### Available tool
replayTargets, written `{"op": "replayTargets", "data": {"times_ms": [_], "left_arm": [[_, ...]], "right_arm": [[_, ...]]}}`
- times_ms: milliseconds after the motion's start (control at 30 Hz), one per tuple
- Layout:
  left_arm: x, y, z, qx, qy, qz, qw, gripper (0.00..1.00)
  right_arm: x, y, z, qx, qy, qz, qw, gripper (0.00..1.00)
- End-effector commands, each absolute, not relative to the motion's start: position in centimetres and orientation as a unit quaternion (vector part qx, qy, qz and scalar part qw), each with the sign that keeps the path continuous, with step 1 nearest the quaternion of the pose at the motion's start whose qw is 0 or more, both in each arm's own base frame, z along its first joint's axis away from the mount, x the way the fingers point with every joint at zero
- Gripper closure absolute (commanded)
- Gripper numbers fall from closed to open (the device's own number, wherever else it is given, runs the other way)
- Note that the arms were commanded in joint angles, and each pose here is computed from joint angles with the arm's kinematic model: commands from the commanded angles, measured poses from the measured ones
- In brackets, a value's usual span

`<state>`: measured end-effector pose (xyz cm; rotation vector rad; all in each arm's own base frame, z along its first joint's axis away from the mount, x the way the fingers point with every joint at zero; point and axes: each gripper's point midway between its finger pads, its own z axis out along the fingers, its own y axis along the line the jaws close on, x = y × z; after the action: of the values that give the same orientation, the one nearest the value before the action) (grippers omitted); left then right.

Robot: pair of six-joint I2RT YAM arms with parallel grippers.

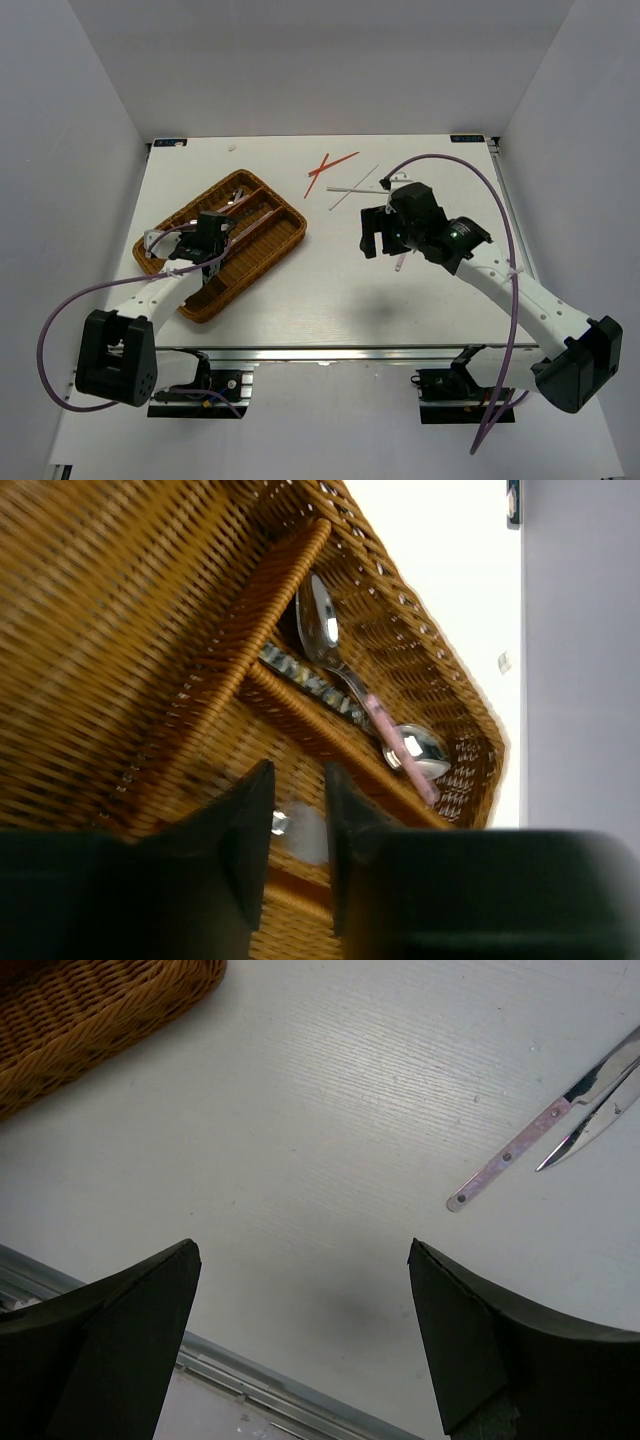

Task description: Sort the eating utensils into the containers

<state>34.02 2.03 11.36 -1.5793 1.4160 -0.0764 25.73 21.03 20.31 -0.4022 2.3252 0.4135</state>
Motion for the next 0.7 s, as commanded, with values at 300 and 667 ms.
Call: {"op": "replayTargets", "data": {"times_ms": [300,667], "left_arm": [[34.9,0.7,14.6,-0.627,0.597,-0.078,0.493,0.02],[36.1,-4.2,21.1,-0.314,0.808,-0.068,0.494,0.02]], "right_arm": [[26.2,20.8,19.9,-0.158,0.900,0.172,0.369,0.11],[32.1,12.9,14.5,0.059,0.925,0.076,0.368,0.11]]}}
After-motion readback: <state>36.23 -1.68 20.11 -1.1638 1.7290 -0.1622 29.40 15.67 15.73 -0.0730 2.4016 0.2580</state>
